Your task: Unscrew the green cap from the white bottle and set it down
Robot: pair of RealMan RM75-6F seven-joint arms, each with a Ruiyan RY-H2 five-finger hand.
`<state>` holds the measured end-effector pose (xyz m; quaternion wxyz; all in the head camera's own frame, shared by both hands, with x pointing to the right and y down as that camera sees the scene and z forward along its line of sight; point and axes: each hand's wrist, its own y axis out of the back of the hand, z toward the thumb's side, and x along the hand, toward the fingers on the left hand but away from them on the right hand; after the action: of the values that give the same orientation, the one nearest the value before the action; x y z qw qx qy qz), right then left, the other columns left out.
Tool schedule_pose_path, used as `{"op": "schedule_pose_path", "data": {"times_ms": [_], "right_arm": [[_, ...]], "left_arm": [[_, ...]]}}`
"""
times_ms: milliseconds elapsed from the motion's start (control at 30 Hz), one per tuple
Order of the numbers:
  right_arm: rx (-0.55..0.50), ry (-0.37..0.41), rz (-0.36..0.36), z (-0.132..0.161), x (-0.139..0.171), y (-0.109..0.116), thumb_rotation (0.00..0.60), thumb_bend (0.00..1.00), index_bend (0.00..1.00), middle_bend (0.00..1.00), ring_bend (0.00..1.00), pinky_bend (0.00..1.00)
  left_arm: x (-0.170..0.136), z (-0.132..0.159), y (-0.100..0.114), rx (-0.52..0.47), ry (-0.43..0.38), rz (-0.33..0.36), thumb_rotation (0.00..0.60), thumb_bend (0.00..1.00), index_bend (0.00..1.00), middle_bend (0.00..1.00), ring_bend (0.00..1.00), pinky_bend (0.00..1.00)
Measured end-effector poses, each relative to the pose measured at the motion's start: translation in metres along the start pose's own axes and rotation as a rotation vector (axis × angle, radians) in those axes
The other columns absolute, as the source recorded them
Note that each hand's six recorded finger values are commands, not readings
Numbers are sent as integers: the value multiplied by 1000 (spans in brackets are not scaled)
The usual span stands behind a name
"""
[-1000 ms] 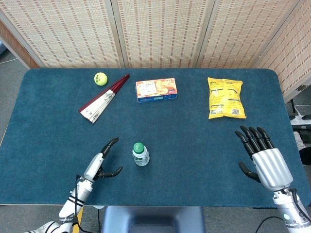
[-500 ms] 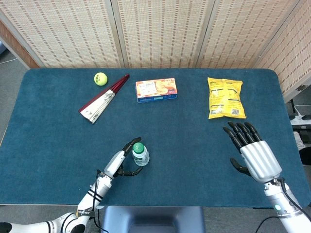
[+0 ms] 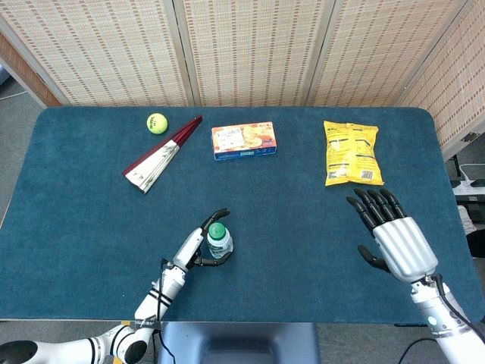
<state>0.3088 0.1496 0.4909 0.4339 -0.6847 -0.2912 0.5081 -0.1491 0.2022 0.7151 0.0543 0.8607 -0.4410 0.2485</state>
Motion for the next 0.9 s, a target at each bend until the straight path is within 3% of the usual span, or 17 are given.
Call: {"op": "schedule_pose_path", "data": {"times_ms": [167, 300, 533, 700, 900], "right_arm": [[-3, 4, 0, 1, -2, 1, 600, 225, 0, 0, 0, 0], [-2, 12, 7, 4, -3, 0, 600, 224, 0, 0, 0, 0], [12, 43, 4, 15, -8, 4, 600, 225, 0, 0, 0, 0], [57, 100, 17, 33, -17, 9, 600, 224, 4, 0, 0, 0], [95, 180, 76, 61, -38, 10, 600, 226, 111, 0, 0, 0]], "left_arm": [[4, -3, 0, -6, 10, 11, 600, 387, 348, 321, 0, 0], [5, -4, 1, -15, 16, 19, 600, 464, 429, 391, 5, 0], [7, -8, 3, -35, 45, 43, 600, 664, 607, 566, 130, 0], [7, -7, 0, -38, 37, 53, 600, 700, 650, 628, 212, 7], [6, -7, -7, -20, 29, 69, 600, 713, 664, 656, 249, 23]]}}
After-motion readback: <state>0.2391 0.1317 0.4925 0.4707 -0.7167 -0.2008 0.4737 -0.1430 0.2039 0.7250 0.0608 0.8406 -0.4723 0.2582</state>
